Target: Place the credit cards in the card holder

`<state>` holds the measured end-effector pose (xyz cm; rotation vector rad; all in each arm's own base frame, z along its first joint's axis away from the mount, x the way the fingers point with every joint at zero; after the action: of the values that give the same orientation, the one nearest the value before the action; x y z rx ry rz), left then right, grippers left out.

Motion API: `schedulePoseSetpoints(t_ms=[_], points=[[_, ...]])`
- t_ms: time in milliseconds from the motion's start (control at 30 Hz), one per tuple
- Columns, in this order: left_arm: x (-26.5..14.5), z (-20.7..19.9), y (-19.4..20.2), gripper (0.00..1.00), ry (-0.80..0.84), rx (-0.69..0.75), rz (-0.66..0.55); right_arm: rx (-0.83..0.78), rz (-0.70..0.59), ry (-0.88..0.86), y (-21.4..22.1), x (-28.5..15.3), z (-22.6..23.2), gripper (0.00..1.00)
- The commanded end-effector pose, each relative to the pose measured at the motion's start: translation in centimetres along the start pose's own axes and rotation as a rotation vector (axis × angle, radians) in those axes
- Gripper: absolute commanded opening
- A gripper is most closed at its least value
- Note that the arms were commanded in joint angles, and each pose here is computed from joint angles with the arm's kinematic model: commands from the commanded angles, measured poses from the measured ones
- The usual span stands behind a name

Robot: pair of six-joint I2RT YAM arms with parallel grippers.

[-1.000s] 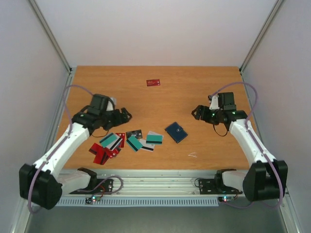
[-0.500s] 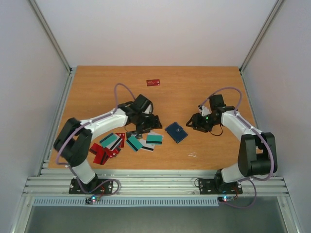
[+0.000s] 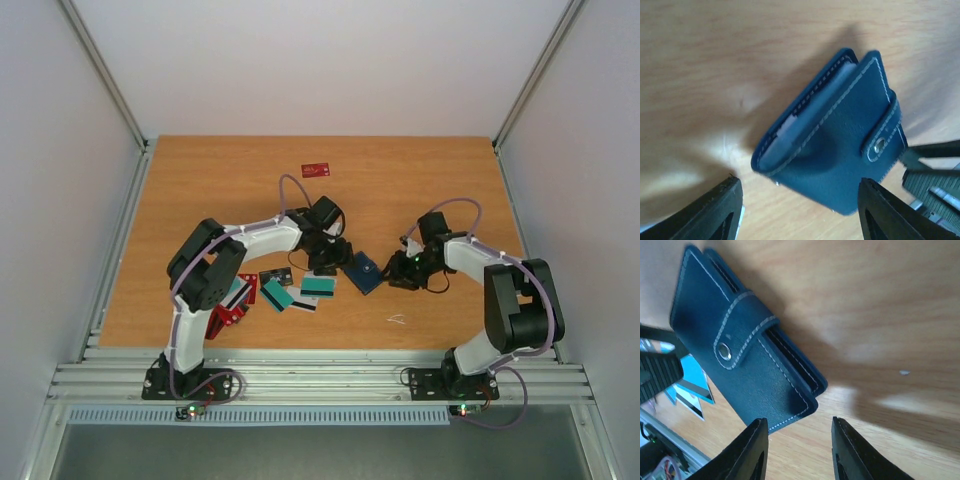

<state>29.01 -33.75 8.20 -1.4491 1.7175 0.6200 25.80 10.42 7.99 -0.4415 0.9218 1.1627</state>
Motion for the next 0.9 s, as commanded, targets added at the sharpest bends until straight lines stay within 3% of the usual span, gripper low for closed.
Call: schedulePoseSetpoints(t_ms=[0, 233, 400, 667, 867], points=[[1.1, -1.0, -1.4, 0.65, 0.045, 0.048, 0.004, 0.021, 0.044, -0.011, 1.2, 1.3, 0.1, 0.35], [2.0, -2.2, -4.4, 0.65, 0.049, 0.153, -0.006, 0.006, 0.132, -0.061, 4.6, 1.9, 2.0, 0.33], [2.0, -2.3, -5.9, 0.66, 0.045, 0.215, -0.01, -0.018, 0.057, -0.01, 5.2, -0.8, 2.4, 0.34], [-0.8, -1.8, -3.7, 0.69, -0.029, 0.237, 0.005, -0.08, -0.041, 0.094, 3.7, -2.2, 1.9, 0.46], [0.3, -1.0, -2.0, 0.67, -0.002, 0.219, 0.063, -0.081, -0.044, 0.104, 1.4, -0.9, 2.1, 0.41]])
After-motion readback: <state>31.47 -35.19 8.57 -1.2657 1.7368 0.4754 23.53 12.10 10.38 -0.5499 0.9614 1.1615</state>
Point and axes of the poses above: each gripper's point midway between its finger pads, its own x axis out along the fingers, its own z axis along the line the jaws close on, y = z × x, the point moved 5 cm from there along -x, back along the fingers, and after that the axes turned 15 degrees about x, right-handed, at the moved point
